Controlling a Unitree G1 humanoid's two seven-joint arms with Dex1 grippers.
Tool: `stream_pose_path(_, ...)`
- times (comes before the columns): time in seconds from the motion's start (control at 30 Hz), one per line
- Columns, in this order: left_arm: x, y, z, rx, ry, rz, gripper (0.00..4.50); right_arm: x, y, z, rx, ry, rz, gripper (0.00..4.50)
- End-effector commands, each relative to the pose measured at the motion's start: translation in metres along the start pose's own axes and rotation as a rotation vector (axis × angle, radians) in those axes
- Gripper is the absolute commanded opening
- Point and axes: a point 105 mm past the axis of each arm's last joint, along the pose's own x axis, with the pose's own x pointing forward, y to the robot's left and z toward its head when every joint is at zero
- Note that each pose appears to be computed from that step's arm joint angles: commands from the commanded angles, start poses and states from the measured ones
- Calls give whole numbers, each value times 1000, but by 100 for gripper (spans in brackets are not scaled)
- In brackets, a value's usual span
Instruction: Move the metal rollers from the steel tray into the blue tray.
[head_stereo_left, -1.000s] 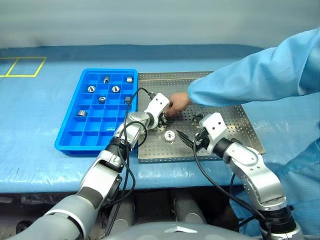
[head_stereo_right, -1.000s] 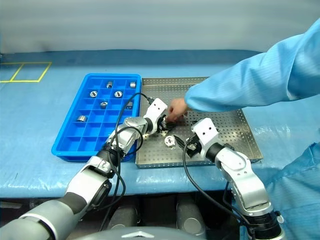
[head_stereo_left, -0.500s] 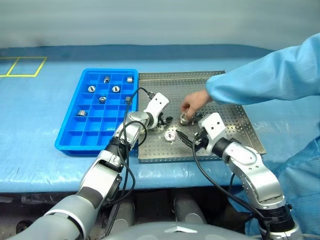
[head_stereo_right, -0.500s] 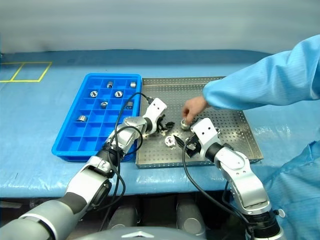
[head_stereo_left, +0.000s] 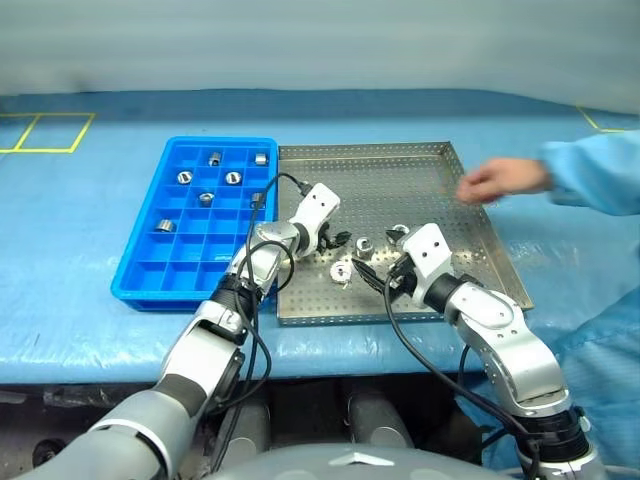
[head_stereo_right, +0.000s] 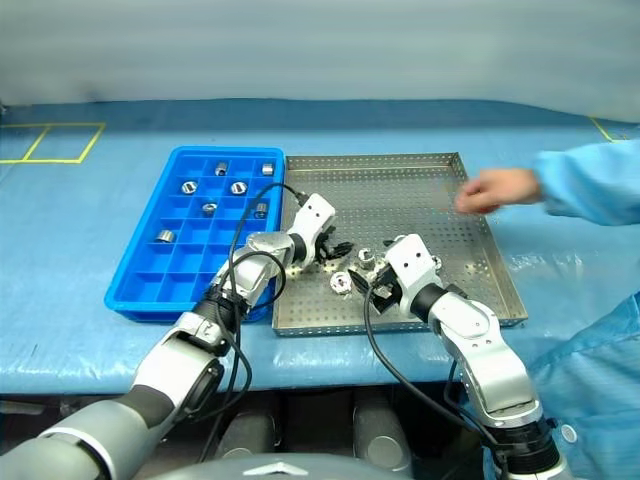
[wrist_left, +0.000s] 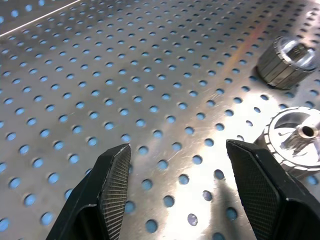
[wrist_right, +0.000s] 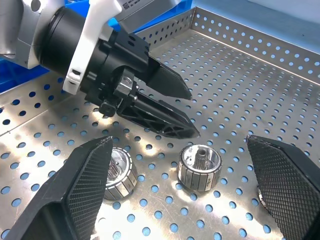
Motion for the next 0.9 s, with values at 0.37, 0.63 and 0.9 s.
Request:
stream_pose_path(0.37, 15, -40, 27, 143, -50, -165, 329, -11, -6, 7, -21, -30, -63, 450)
stream_pose_path(0.63, 17, -51, 27, 134, -55, -226, 329, -14, -6, 5, -19, -24, -84, 450)
stream_pose_path(0.9, 14, -42, 32, 118, -82, -186, 329, -14, -7, 5, -18, -24, -87, 450)
